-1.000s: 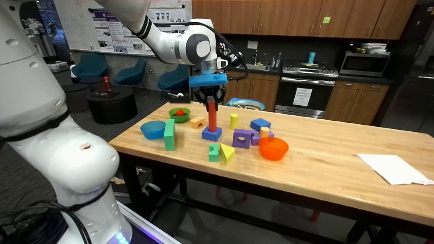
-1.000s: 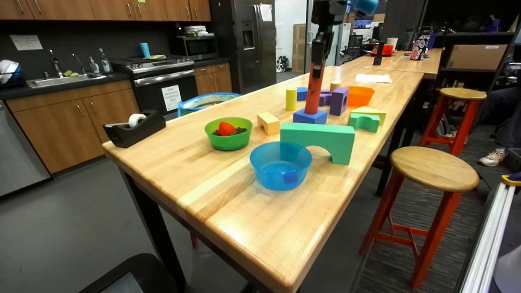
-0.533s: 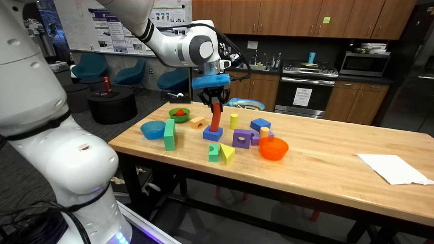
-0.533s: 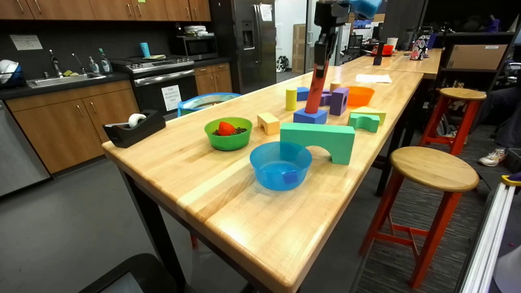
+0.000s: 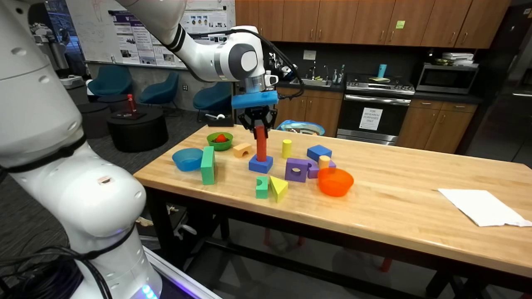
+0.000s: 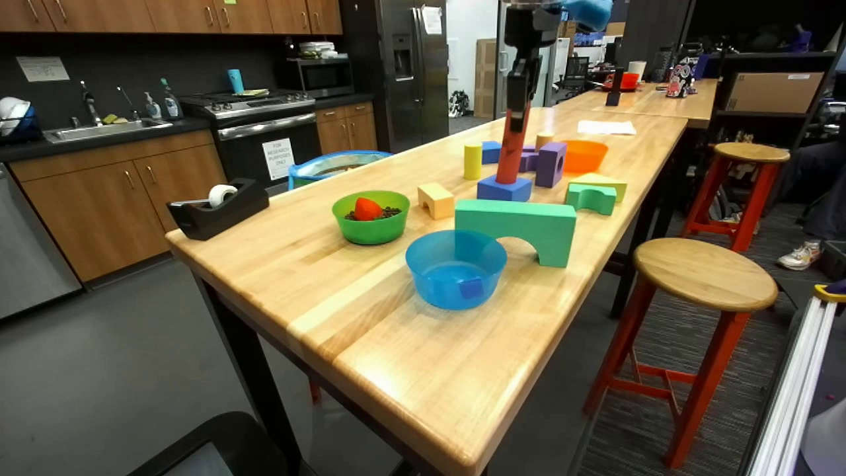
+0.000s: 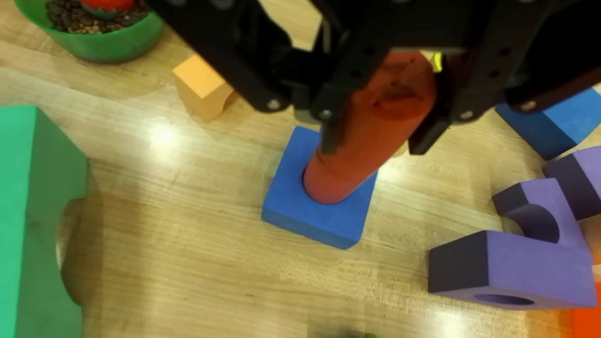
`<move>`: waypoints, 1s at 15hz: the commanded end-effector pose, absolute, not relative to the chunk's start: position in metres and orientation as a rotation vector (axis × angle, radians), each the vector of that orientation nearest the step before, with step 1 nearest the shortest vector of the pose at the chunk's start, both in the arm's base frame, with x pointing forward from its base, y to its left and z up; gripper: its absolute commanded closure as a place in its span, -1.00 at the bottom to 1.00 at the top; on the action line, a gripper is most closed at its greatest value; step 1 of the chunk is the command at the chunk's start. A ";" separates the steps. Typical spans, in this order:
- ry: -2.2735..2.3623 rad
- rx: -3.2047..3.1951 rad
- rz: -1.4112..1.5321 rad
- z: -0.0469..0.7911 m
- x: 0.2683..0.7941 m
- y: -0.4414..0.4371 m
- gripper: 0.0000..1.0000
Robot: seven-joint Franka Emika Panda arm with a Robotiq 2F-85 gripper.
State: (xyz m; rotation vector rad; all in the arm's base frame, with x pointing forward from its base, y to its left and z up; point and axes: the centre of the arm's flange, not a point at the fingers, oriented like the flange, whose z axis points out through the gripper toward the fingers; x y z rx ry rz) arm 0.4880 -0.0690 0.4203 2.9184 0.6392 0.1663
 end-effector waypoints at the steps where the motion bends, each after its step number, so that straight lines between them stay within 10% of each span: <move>1: 0.681 2.946 0.042 0.375 0.491 -0.074 0.70; 15: 0.719 2.934 0.022 0.364 0.500 -0.074 0.70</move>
